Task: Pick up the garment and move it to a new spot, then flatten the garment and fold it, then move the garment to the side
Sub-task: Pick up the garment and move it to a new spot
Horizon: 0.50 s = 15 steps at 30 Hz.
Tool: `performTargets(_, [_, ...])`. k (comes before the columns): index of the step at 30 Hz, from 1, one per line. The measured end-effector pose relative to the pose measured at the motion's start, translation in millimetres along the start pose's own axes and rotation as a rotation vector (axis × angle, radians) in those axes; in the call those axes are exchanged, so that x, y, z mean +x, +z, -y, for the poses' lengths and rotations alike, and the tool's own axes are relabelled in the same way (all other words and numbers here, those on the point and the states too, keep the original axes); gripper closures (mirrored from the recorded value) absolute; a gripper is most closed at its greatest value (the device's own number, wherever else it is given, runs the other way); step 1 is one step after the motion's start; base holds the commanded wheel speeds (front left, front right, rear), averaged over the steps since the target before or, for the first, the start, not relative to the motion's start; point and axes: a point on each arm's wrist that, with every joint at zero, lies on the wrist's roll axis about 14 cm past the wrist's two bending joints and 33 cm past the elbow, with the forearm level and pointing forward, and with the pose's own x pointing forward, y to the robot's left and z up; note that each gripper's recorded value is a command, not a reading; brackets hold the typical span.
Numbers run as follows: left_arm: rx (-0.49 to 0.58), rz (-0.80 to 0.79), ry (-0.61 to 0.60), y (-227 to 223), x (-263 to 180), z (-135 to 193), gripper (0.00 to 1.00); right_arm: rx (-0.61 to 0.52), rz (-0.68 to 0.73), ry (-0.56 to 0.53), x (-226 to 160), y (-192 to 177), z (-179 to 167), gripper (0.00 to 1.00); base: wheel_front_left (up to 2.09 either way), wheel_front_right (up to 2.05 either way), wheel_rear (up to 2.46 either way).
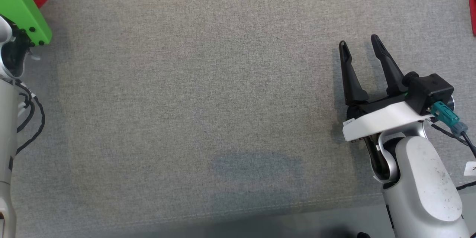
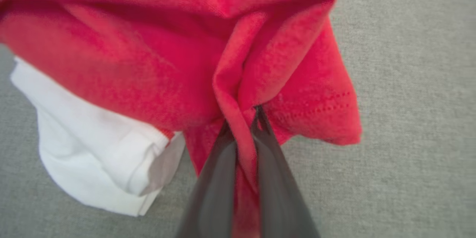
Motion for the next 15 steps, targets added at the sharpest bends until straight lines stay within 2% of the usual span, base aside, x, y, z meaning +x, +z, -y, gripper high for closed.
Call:
performTargets(7, [0.002,0.048,-0.088,24.2,-12.5,28.6,1.00,0.005,0.022,-0.003,-3.6,10.0,-0.6,0.00,0.00,0.00,0.00])
performTargets(15, [0.059,0.149,-0.245,65.2,-49.2,88.2,1.00,0.010,0.053,0.002,-14.2,27.5,-5.9,0.00,0.00,0.00,0.00])
